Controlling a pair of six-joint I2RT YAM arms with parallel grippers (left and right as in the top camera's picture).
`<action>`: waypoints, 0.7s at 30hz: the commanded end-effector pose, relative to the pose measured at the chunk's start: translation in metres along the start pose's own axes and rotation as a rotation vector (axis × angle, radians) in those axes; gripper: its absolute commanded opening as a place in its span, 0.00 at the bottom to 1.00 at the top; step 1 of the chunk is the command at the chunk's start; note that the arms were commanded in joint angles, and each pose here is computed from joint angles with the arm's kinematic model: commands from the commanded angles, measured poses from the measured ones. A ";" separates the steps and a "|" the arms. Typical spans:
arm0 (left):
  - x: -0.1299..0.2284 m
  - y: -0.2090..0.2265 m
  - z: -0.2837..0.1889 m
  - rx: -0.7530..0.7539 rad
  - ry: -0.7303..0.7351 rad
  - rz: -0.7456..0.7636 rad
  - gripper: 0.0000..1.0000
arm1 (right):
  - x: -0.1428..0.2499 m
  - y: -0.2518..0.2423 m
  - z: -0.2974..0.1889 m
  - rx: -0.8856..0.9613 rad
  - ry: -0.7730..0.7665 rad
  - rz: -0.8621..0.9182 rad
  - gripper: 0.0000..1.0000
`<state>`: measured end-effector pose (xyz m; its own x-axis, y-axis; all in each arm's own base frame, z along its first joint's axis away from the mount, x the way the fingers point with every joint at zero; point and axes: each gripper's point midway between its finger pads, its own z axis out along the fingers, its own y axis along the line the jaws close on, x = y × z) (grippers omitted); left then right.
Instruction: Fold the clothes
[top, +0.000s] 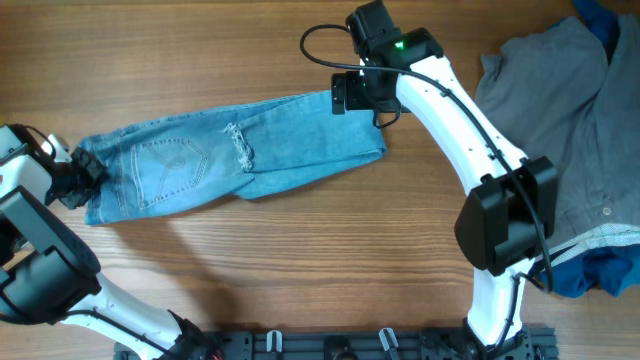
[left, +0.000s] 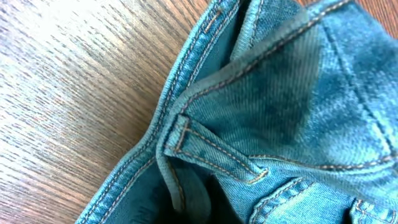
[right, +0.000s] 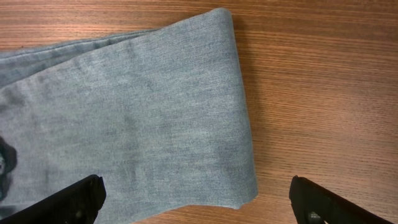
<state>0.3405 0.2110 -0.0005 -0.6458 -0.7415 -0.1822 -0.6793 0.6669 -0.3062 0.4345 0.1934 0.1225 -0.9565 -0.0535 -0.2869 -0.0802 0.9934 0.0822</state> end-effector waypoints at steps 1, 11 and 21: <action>0.033 0.009 0.023 -0.025 0.104 -0.007 0.04 | -0.005 0.000 -0.007 0.006 -0.024 0.010 1.00; -0.005 0.018 -0.007 -0.150 0.005 0.017 1.00 | -0.006 -0.003 -0.007 0.024 -0.029 0.009 1.00; -0.022 0.035 -0.018 -0.273 -0.047 0.129 0.95 | -0.005 -0.003 -0.006 0.025 -0.026 0.009 1.00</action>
<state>0.3252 0.2392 0.0090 -0.6849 -0.6944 -0.2209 -0.6976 0.7124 -0.0765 0.4347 0.1914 0.1223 -0.9562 -0.0535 -0.2879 -0.0771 0.9945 0.0713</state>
